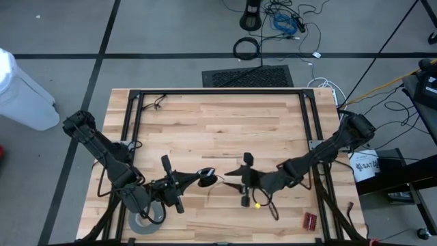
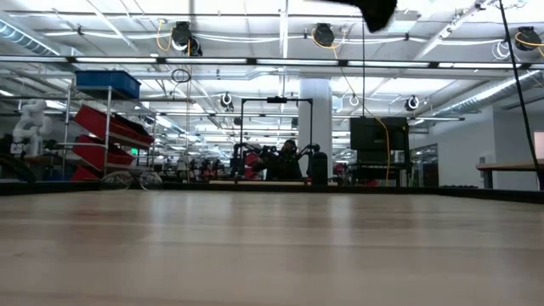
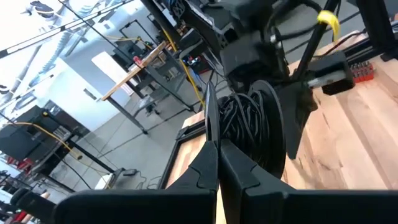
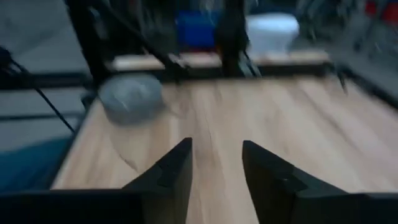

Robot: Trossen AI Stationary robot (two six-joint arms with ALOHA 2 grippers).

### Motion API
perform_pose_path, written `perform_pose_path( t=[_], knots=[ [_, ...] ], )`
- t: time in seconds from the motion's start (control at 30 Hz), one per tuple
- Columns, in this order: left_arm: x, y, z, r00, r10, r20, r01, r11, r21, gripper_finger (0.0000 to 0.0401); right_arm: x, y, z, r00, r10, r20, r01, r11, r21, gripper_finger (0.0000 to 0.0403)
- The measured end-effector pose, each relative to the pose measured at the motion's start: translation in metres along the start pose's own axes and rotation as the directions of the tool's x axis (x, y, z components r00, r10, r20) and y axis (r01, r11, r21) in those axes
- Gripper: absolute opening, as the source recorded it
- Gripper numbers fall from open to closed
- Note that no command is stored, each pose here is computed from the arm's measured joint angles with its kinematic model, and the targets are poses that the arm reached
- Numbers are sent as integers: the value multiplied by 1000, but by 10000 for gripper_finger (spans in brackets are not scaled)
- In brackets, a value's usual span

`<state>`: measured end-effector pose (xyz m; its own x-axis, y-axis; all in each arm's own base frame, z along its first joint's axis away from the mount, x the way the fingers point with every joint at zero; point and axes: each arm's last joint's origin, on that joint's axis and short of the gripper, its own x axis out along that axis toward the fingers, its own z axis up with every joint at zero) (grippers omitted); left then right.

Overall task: Coil cords
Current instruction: Uncoil the black wire from the spool

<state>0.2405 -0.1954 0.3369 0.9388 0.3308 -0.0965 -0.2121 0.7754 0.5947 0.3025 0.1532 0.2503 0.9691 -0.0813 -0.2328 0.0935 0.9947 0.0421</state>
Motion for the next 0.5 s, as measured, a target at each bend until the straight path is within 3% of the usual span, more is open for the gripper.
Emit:
perform_pose_path(
  t=[0.13, 0.5],
  knots=[
    [0, 0, 0, 1000, -4, -1, 4, 1000, 6, 1, 3, 2, 8, 996, 21, 89, -20, 1000, -11, 150],
    [0, -1, 0, 1000, -17, 3, 17, 1000, 7, 1, 0, 4, 13, 991, 25, 132, -17, 998, -62, 142]
  ],
)
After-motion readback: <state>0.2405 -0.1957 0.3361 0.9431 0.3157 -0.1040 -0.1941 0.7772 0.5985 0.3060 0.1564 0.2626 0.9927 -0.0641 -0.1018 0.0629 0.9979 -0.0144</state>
